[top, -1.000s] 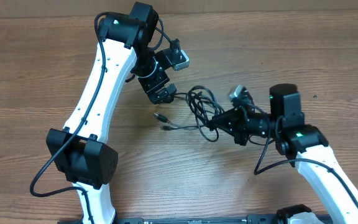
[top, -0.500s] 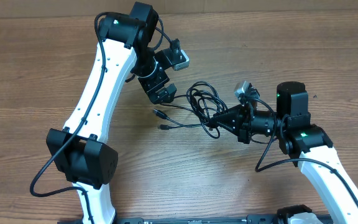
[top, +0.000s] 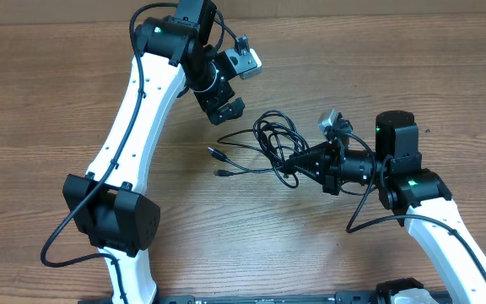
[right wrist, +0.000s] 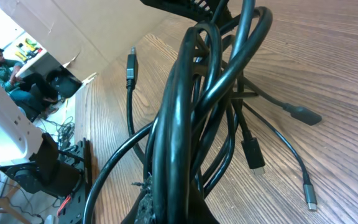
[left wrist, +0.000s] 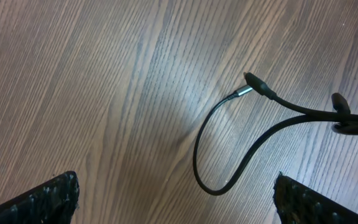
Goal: Untangle cables
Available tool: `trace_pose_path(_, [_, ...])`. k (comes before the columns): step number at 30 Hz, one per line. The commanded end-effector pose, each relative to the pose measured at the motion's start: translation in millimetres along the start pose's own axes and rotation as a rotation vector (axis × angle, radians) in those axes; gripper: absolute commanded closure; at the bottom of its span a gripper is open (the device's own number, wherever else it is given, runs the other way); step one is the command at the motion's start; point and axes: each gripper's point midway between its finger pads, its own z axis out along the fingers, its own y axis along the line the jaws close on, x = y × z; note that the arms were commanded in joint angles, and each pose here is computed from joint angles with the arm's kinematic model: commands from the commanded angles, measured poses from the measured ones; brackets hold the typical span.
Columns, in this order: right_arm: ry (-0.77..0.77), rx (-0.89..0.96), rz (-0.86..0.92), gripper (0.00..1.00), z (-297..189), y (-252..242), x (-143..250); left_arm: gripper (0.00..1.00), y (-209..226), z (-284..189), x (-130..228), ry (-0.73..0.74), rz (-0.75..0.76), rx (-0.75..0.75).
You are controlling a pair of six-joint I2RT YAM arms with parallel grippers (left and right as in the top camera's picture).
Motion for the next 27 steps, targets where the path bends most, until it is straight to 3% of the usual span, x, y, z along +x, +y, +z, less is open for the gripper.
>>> trace_pose_path(1, [-0.042,-0.047,-0.058,0.96,-6,14,-20,0.00,-20,-2,-15,-0.070,-0.120,0.107])
trace_pose_path(5, [-0.042,-0.046,-0.057,0.96,-6,14,-21,0.00,-41,-7,-30,-0.141,-0.292,0.247])
trace_pose_path(9, [-0.066,-0.036,0.010,0.96,-8,11,-28,0.00,-65,-14,-32,-0.150,-0.331,0.379])
trace_pose_path(21, [-0.159,0.047,0.175,0.96,-34,-17,-46,0.00,-74,-21,-41,-0.200,-0.339,0.451])
trace_pose_path(24, [-0.192,0.086,0.228,0.96,-48,-30,-49,0.11,-72,-21,-45,-0.218,-0.328,0.446])
trace_pose_path(25, [-0.203,0.076,0.230,0.96,-53,-31,-50,0.23,-73,-23,-49,-0.240,-0.323,0.460])
trace_pose_path(27, [-0.207,0.063,0.231,0.96,-56,-30,-51,0.28,-73,-24,-53,-0.260,-0.316,0.468])
